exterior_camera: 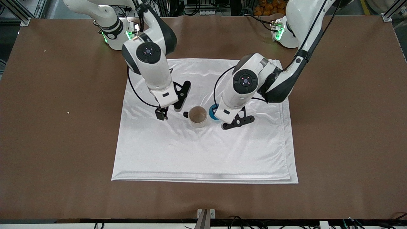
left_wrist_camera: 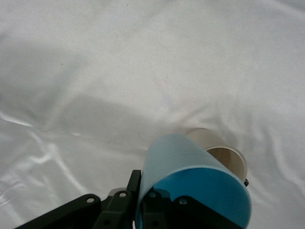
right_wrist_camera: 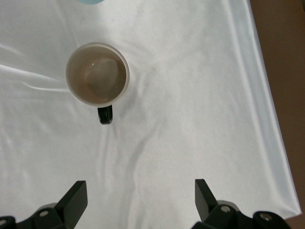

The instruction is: Place blue cup into white mug on cloth

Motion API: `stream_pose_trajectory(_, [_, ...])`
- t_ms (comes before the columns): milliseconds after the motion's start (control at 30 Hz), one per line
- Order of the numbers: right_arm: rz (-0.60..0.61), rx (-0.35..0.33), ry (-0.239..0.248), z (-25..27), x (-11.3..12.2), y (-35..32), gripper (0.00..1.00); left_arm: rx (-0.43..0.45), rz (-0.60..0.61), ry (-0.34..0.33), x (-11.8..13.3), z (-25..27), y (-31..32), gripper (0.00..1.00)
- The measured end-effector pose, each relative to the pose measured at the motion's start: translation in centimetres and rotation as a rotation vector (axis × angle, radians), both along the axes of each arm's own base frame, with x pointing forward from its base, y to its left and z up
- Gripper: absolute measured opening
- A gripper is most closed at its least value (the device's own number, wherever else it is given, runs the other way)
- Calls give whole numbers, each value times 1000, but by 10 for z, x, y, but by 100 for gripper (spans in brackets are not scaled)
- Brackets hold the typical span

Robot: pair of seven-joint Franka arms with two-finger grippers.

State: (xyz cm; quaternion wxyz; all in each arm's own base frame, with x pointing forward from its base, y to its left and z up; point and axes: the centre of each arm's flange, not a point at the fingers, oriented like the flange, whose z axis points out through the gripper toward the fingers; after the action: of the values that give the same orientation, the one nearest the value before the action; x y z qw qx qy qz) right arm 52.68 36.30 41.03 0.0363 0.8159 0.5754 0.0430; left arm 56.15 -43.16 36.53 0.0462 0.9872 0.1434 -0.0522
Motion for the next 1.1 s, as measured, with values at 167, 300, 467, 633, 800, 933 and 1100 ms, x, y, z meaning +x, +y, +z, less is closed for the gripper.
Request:
stream_pose_trajectory(167, [-42,-4,2,43,-4,-30,100,-6,-11,-7,-7,4,-13,6])
stream_pose_trajectory(300, [-82,-3,-1,78,-6,-59,100,-18,-15,-16,-17,-2,-30,6])
stream_pose_trajectory(467, [-139,-1,-5,116,-9,-96,100,-36,-23,-26,-27,-17,-50,6])
stream_pose_trajectory(633, [-198,-5,0,146,-14,-133,100,-47,-39,-29,-34,-34,-64,6])
stream_pose_trajectory(800, [-245,-19,24,165,-22,-162,100,-56,-44,-31,-38,-46,-72,6])
stream_pose_trajectory(933, [-285,-26,40,172,-25,-183,100,-54,-41,-38,-35,-52,-72,6])
stream_pose_trajectory(1100, [-347,-27,45,175,-20,-211,100,-49,-36,-54,-33,-58,-71,6])
